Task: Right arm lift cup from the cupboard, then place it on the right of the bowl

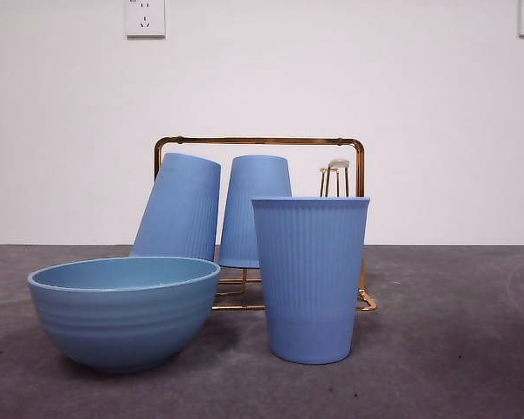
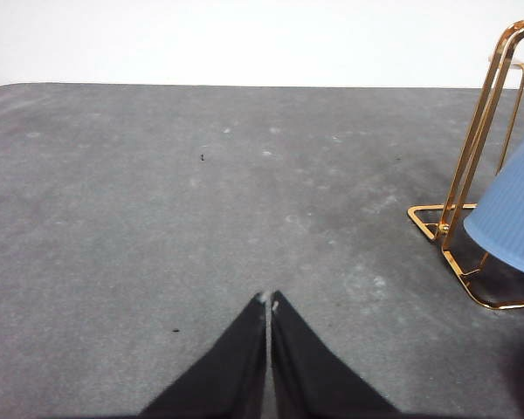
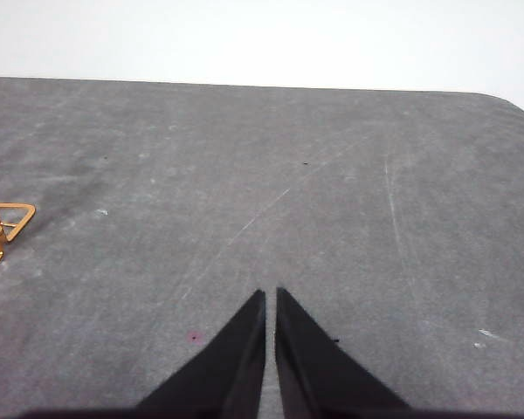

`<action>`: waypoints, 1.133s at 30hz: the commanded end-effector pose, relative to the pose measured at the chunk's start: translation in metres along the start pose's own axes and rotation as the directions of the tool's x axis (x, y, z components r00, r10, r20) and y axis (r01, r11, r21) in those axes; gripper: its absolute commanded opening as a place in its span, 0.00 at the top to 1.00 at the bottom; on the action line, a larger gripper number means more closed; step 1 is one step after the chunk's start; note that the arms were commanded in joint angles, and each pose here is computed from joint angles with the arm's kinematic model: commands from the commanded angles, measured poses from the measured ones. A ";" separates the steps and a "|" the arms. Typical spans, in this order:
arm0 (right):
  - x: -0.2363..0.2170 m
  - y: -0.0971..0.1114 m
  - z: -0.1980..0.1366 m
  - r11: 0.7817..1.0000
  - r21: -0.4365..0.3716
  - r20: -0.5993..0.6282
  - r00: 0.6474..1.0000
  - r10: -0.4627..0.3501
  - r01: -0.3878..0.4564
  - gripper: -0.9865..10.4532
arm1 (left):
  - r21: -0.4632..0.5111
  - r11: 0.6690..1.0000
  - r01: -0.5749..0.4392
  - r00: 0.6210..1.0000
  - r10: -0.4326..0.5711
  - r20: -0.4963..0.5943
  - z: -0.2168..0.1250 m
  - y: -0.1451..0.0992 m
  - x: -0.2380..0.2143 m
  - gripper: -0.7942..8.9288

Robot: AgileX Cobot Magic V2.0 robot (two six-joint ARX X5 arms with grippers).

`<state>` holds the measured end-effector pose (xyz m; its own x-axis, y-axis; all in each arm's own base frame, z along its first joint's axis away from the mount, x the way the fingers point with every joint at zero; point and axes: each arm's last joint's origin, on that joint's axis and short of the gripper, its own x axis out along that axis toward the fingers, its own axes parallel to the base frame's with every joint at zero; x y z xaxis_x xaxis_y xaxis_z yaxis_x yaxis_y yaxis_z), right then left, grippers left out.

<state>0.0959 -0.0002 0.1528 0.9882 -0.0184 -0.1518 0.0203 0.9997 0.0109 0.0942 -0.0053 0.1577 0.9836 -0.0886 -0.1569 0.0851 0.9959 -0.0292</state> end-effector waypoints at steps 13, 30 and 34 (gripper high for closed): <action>0.000 0.000 0.000 1.000 -0.006 0.006 1.000 -0.005 0.005 0.90 | -0.002 1.000 -0.004 1.000 0.004 -0.012 -0.004 0.000 0.001 0.91; 0.000 0.000 0.000 1.000 -0.006 0.006 1.000 -0.004 0.005 0.90 | -0.005 1.000 -0.023 1.000 0.022 -0.012 -0.004 0.002 0.001 0.91; 0.000 0.000 0.000 1.000 -0.006 0.006 1.000 -0.005 0.005 0.90 | -0.005 1.000 -0.022 1.000 0.022 -0.011 -0.004 0.002 0.001 0.91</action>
<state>0.0959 -0.0002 0.1528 0.9882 -0.0184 -0.1518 0.0203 0.9997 0.0109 0.0943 -0.0036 0.1577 0.9851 -0.0714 -0.1565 0.0676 0.9973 -0.0292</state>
